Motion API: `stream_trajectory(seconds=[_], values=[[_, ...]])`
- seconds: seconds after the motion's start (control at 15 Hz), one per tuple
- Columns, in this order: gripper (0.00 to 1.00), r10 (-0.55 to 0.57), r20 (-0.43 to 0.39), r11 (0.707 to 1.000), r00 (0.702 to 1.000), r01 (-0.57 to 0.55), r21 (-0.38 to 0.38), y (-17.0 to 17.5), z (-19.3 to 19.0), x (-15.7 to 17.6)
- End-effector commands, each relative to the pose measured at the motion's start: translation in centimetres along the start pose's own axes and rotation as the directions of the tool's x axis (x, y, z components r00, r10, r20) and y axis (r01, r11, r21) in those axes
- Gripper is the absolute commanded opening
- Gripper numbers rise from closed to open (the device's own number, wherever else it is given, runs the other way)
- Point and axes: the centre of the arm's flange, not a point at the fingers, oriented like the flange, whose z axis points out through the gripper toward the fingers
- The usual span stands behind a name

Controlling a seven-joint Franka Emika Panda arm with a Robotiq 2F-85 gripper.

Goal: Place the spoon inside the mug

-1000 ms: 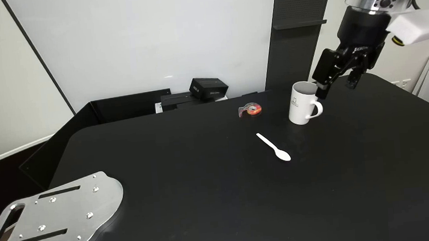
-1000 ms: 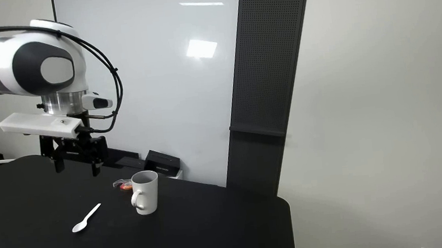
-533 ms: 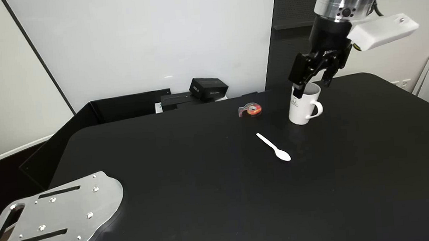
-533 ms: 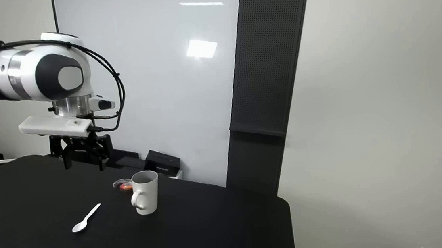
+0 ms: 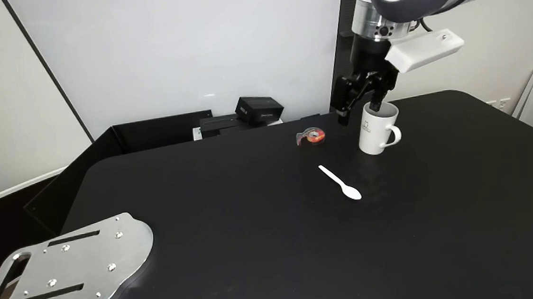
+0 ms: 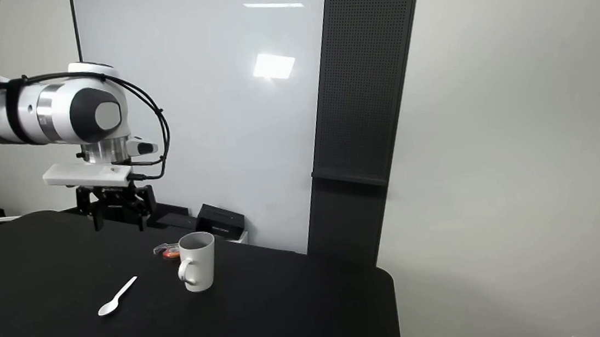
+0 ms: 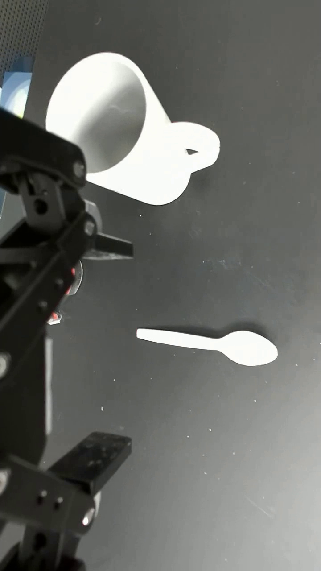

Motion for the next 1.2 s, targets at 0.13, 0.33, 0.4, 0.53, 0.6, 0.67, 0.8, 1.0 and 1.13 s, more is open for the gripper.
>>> stream_trajectory(seconds=[0.13,0.33,0.4,0.53,0.6,0.67,0.8,1.0,1.13], values=[[1.0,0.04,0.046,0.999,0.998,-0.039,-0.026,0.0,2.5,5.0],[1.0,0.051,0.07,0.998,0.996,-0.049,-0.033,0.3,4.2,6.2],[1.0,0.056,0.079,0.998,0.995,-0.053,-0.033,0.4,4.9,6.5],[1.0,0.057,0.091,0.998,0.994,-0.054,-0.028,0.2,6.2,6.9],[1.0,0.055,0.097,0.998,0.994,-0.053,-0.027,0.1,6.7,7.0],[1.0,0.054,0.103,0.998,0.993,-0.051,-0.026,-0.1,7.3,7.0],[1.0,0.052,0.11,0.998,0.993,-0.05,-0.024,-0.5,8.2,7.0],[1.0,0.051,0.111,0.999,0.992,-0.05,-0.016,-1.1,9.4,6.9],[1.0,0.05,0.106,0.999,0.993,-0.05,-0.005,-1.5,10.2,6.7]])
